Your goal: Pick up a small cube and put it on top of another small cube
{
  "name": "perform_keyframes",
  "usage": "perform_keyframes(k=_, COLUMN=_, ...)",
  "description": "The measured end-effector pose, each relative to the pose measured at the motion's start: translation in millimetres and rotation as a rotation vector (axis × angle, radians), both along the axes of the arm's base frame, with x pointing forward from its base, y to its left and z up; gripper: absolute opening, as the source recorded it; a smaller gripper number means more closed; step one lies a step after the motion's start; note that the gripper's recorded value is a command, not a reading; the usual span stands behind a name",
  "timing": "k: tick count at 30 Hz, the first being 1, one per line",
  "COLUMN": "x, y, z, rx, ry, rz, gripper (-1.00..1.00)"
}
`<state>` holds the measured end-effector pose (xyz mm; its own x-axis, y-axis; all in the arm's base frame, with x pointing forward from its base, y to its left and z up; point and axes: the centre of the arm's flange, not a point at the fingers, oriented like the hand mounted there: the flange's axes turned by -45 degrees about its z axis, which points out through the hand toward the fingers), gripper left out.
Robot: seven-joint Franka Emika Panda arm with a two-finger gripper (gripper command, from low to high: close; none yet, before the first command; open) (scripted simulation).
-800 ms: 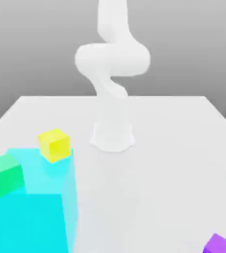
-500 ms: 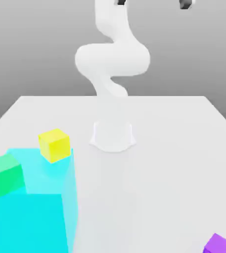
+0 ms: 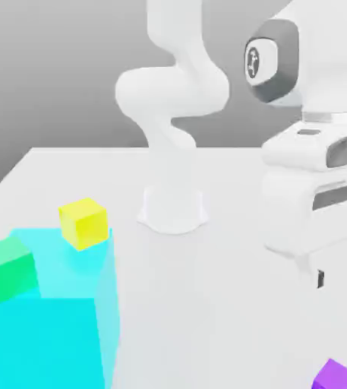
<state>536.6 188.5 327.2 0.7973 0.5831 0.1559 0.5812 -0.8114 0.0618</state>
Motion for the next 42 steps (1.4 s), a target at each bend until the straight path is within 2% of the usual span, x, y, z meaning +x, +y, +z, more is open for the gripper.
perform_keyframes(k=6, x=-15.0, y=39.5, z=-108.7, rx=-0.047, ry=0.134, rz=0.141, gripper=0.00)
perform_keyframes(k=10, x=-18.8, y=46.2, z=-173.2, rx=-0.054, ry=0.158, rz=0.165, gripper=0.00)
perform_keyframes(k=11, x=-19.5, y=46.2, z=-186.1, rx=-0.055, ry=0.159, rz=0.166, gripper=-1.00)
perform_keyframes(k=17, x=-19.9, y=46.2, z=-192.6, rx=-0.054, ry=0.160, rz=0.167, gripper=-1.00)
perform_keyframes(k=22, x=-19.3, y=44.5, z=-136.6, rx=-0.054, ry=0.160, rz=0.162, gripper=-1.00)
perform_keyframes(k=27, x=-5.6, y=-33.3, z=-67.2, rx=-0.055, ry=0.159, rz=-0.069, gripper=-1.00)
perform_keyframes(k=32, x=-11.4, y=-130.4, z=-2.5, rx=-0.042, ry=0.160, rz=-0.351, gripper=-1.00)
perform_keyframes(k=42, x=-90.7, y=-274.5, z=105.0, rx=0.019, ry=0.167, rz=-0.864, gripper=-1.00)
